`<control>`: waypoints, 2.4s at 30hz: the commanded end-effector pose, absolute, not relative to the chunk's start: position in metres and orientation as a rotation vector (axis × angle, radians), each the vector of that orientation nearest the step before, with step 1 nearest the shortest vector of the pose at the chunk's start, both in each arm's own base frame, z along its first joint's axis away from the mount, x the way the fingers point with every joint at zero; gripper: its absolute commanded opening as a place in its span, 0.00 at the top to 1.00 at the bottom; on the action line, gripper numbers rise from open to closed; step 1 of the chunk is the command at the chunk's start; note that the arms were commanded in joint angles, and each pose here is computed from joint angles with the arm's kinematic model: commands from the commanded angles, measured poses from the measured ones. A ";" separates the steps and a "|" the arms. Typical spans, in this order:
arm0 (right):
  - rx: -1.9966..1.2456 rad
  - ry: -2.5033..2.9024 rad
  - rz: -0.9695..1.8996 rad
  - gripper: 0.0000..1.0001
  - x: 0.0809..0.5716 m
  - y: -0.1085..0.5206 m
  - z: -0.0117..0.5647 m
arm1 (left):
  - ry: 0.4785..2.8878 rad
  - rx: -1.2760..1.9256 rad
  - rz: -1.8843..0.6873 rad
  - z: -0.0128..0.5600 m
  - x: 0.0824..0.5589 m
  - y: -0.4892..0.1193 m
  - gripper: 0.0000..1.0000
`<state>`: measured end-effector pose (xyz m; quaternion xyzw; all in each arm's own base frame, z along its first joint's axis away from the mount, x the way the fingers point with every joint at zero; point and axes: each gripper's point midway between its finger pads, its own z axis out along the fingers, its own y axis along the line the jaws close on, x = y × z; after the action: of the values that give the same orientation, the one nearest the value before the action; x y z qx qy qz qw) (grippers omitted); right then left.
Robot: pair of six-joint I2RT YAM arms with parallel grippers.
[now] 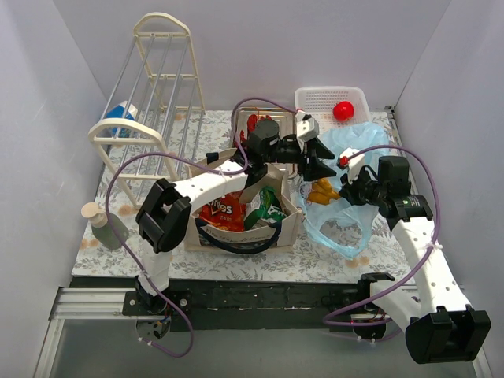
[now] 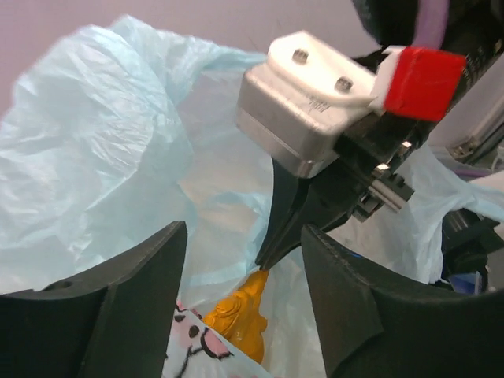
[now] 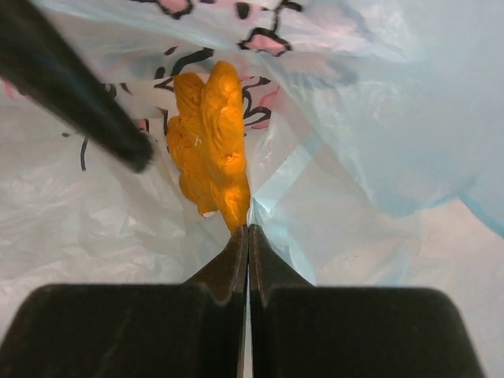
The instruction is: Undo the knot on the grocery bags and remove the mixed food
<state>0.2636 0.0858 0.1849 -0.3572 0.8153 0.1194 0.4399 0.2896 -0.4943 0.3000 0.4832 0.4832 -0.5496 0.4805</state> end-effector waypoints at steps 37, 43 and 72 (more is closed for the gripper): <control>-0.809 2.021 0.307 0.99 0.265 0.078 0.195 | 1.017 1.863 -0.982 0.134 0.233 -0.503 0.79; -0.796 2.071 0.282 0.99 0.263 0.072 0.186 | 1.081 1.835 -0.965 0.141 0.239 -0.504 1.00; -0.934 1.870 0.341 0.38 0.239 0.036 0.310 | 1.395 0.898 -1.541 0.372 0.326 -0.452 1.00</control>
<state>0.2460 -0.0226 0.2557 -0.3274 0.8531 0.0223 0.4055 0.3345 -0.4688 0.3102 0.3898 0.5806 -0.5793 0.4188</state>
